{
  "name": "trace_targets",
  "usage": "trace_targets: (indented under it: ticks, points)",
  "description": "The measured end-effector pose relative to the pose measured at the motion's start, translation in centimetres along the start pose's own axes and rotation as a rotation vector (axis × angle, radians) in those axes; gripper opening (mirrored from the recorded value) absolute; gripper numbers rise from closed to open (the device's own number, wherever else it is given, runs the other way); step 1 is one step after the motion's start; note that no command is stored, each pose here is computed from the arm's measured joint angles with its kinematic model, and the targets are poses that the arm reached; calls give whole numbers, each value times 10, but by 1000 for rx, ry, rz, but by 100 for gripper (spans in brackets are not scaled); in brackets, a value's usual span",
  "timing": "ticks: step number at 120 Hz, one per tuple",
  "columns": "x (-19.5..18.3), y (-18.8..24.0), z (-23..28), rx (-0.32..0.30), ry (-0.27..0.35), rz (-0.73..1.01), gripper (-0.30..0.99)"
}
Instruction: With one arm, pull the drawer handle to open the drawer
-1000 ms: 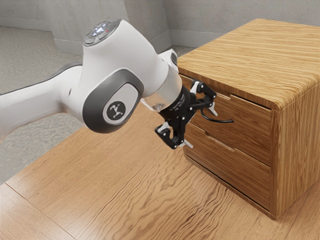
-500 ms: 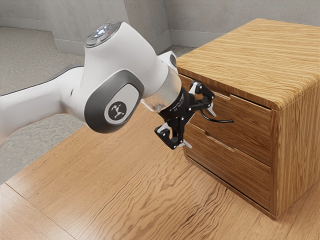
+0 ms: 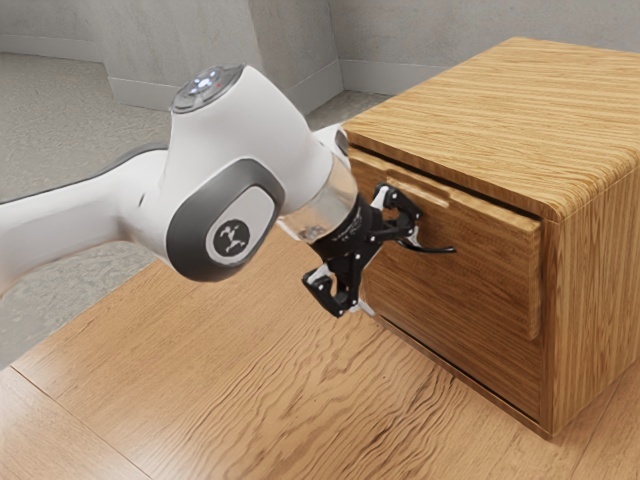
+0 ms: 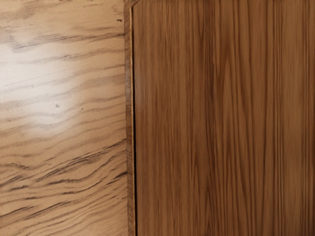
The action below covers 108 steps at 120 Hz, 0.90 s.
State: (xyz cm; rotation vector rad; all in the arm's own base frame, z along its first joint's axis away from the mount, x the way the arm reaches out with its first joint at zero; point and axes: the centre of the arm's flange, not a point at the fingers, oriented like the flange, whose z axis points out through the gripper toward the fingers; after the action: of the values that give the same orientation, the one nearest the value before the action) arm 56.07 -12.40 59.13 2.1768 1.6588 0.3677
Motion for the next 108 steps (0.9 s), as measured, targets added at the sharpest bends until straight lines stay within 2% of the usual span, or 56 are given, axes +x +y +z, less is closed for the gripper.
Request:
trace_targets:
  ticks: [32,57,68,78,84,91,108]
  points:
    - [1,-34,-29,-12,5,-14,69]
    - [13,-77,-57,-23,22,-31,69]
    - [51,-104,-74,-35,39,-107,69]
    - [114,-138,-130,-107,31,-246,69]
    - [147,-154,-159,-120,34,-300,69]
    - [156,-159,-189,-73,47,-291,69]
    - [123,-170,-216,160,87,-197,69]
